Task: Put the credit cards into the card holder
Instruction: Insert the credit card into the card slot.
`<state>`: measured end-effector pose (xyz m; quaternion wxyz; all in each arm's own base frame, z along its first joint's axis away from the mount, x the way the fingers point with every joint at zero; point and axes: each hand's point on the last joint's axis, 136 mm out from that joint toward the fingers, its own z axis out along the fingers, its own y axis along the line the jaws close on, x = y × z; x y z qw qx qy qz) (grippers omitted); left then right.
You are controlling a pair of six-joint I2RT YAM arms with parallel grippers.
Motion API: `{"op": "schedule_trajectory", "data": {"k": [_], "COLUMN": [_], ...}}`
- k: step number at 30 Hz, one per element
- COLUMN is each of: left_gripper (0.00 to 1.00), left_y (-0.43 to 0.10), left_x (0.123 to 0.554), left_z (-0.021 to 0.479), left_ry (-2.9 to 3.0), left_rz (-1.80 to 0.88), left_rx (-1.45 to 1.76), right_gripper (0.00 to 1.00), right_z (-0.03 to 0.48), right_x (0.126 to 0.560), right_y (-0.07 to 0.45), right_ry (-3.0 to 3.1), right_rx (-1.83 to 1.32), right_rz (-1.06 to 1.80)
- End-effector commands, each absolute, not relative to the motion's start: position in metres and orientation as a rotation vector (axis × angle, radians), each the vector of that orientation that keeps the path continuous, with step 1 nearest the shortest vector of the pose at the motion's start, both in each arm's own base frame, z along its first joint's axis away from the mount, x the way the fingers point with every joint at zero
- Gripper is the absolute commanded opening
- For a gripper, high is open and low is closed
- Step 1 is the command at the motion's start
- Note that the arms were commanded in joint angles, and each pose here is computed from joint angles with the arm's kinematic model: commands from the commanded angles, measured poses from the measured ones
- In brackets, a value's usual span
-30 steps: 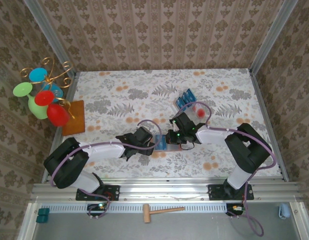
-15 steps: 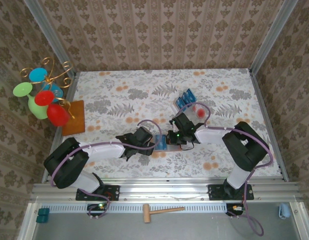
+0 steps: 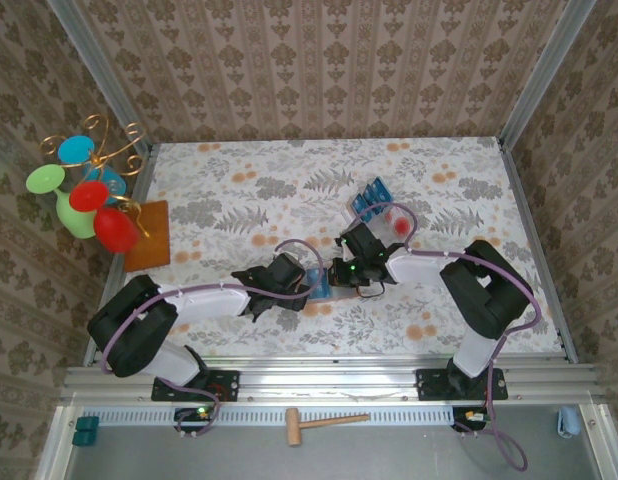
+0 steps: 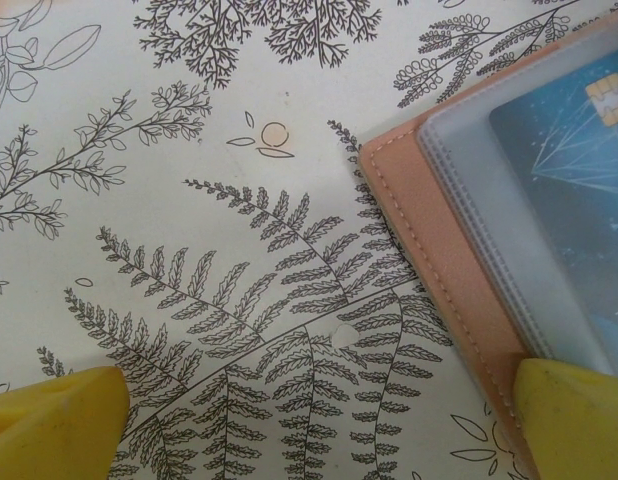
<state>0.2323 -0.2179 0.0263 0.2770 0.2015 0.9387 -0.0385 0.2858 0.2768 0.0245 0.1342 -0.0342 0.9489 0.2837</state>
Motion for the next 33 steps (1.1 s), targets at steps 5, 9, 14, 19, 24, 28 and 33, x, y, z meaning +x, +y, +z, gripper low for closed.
{"op": "schedule_trajectory", "data": {"k": [5,9,14,19,24,28,33], "left_gripper": [1.00,1.00,1.00,1.00,1.00,1.00,1.00], "left_y": [-0.216,-0.216,-0.215,-0.207,-0.192,-0.186,-0.184], "left_x": [0.233,0.233,0.235,0.241,0.249,0.250,0.250], "left_z": [0.025,0.026,0.030,0.048,0.059,0.055,0.043], "left_ry": [2.528,2.528,2.522,2.496,2.486,2.510,2.538], "left_rz": [-0.112,-0.115,-0.112,-0.171,-0.231,-0.202,-0.180], "left_rx": [0.514,0.514,0.510,0.412,0.310,0.307,0.308], "right_gripper": [0.00,0.00,0.00,0.00,0.00,0.00,0.00], "right_z": [0.033,0.033,0.030,0.041,0.054,0.056,0.047], "right_x": [0.284,0.283,0.283,0.286,0.293,0.295,0.294], "right_y": [0.296,0.302,0.301,0.297,0.289,0.284,0.281], "right_ry": [2.736,2.740,2.747,2.724,2.697,2.701,2.733], "right_rx": [-0.153,-0.172,-0.168,-0.165,-0.153,-0.167,-0.179], "right_rz": [0.885,0.896,0.885,0.872,0.857,0.807,0.763]}}
